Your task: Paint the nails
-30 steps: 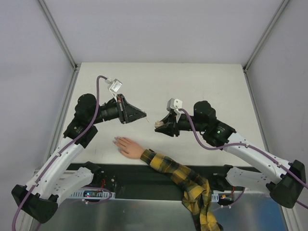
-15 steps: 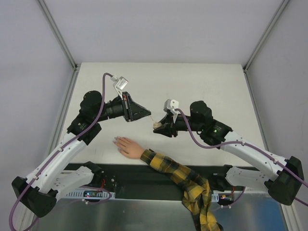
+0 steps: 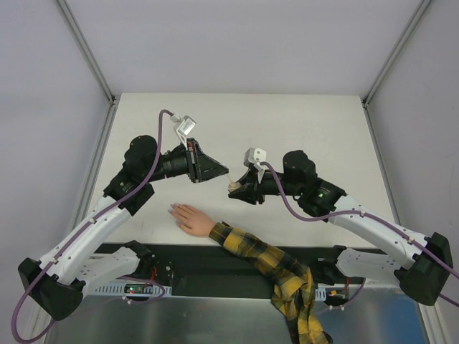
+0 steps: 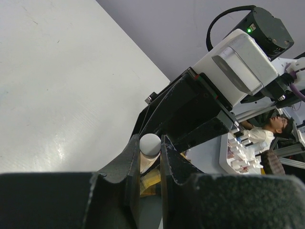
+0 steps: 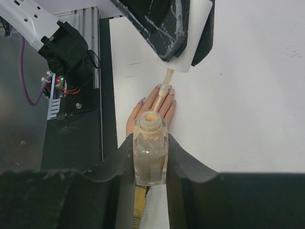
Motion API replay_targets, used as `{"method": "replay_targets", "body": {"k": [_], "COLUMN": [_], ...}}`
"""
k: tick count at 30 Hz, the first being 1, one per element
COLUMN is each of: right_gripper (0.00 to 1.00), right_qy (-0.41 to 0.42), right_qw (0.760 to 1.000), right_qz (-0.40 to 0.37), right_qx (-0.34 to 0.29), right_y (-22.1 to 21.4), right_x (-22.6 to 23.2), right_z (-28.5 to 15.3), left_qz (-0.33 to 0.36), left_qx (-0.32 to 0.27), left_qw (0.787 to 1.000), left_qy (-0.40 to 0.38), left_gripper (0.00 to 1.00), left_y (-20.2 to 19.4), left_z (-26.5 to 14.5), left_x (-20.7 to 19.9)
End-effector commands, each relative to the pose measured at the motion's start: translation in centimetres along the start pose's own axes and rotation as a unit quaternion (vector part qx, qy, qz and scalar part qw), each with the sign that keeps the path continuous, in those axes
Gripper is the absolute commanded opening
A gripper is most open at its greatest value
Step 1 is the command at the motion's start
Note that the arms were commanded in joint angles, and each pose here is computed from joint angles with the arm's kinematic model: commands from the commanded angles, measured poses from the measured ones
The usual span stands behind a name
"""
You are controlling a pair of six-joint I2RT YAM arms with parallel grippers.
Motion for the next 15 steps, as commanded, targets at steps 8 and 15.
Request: {"method": "replay_targets", "body": {"k": [8,15], "right_gripper": [0.0,0.0], "right_qy": [-0.01,-0.013], "right_qw": [0.998,0.998], "right_qz": [-0.037,-0.038], "right_qx": [-0.044,-0.044], "right_y": [2.7,2.64], "right_x": [-0.32,-0.34], "right_z": [-0.25,-0.33], "left_qz": [0.033,0.036], "left_qx": [-0.016,-0.022], "left_qw": [0.999,0.999], "left_qy": [-0.016,-0.013], "left_gripper": [0.0,0.0], "left_y": [0.75,0.87], "left_z": [0.47,0.42], "left_x": [-1.24,-1.18]}}
Point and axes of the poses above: each gripper's point midway between its finger pads, its own z axis out along the fingers, its own x axis along the line the jaws close on, y = z × x, the point moved 5 cm from there along -z, back along the fingers, and after that the axes turned 8 degrees about -z, right-handed, at the moved point
